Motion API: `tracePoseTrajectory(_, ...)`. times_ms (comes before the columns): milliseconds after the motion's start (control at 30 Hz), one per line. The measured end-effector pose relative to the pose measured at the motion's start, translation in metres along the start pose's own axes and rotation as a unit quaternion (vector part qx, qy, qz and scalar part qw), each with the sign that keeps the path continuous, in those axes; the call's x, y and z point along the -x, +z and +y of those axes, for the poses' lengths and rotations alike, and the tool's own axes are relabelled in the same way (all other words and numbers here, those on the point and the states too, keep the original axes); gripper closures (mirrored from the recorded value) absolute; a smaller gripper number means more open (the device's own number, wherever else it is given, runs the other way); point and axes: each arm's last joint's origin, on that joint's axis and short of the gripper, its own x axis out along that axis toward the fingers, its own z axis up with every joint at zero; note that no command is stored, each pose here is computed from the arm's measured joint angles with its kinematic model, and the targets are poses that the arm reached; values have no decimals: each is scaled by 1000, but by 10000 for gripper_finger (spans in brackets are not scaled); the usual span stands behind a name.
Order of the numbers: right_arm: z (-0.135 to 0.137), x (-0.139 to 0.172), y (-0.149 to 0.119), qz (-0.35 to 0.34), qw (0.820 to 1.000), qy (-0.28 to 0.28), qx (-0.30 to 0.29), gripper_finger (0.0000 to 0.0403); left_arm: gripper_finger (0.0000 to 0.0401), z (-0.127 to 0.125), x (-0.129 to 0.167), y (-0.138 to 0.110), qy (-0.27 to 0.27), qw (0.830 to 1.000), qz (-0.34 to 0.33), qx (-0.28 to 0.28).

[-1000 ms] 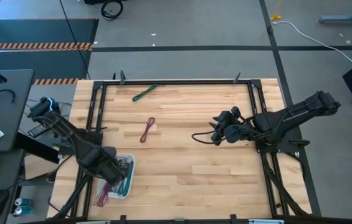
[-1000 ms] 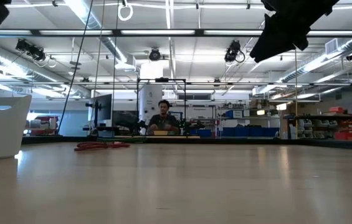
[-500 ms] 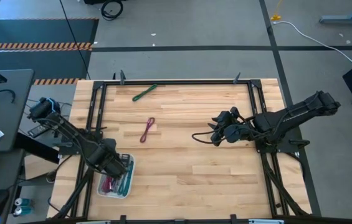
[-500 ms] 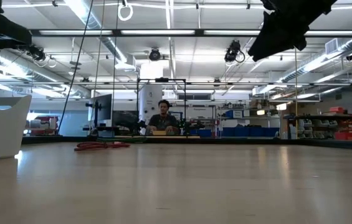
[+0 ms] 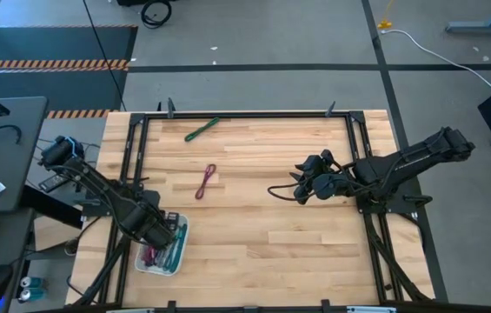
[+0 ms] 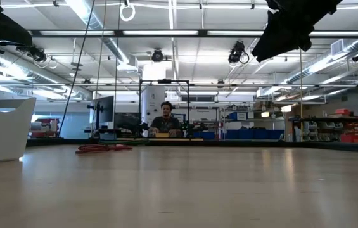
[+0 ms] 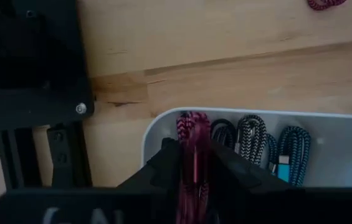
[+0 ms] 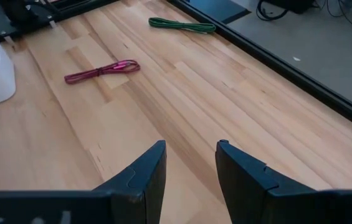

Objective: Pick and place USB-C Cables
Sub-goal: Put the bottom pink charger cable into the white bin, then put the green charger cable into the white bin

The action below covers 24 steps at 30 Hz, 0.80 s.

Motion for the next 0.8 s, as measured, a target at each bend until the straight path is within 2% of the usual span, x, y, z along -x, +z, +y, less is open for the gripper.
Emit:
tracePoseTrajectory(200,0,0,0,1,1000,1,0,259,257,3,0,0,25,999,22,-4)
tracePoseTrajectory(267,0,0,0,5,1000,6,0,259,238,5,3,0,35,998,53,-16)
tracePoseTrajectory(367,1,0,-1,10,1000,13,0,259,217,6,20,2,29,994,99,-33)
tracePoseTrajectory(467,1,0,-1,15,1000,18,5,259,205,6,52,10,-6,994,102,-25)
tracePoseTrajectory(567,1,0,-1,15,1000,19,9,259,203,1,84,26,-84,995,44,-4)
tracePoseTrajectory(667,1,0,-1,15,1000,19,12,259,211,-9,105,45,-169,983,-72,-14)
tracePoseTrajectory(733,1,0,-1,15,1000,19,13,259,220,-17,108,61,-184,973,-135,-26)
tracePoseTrajectory(800,1,0,-1,15,1000,20,13,259,231,-27,102,82,-165,974,-154,-19)
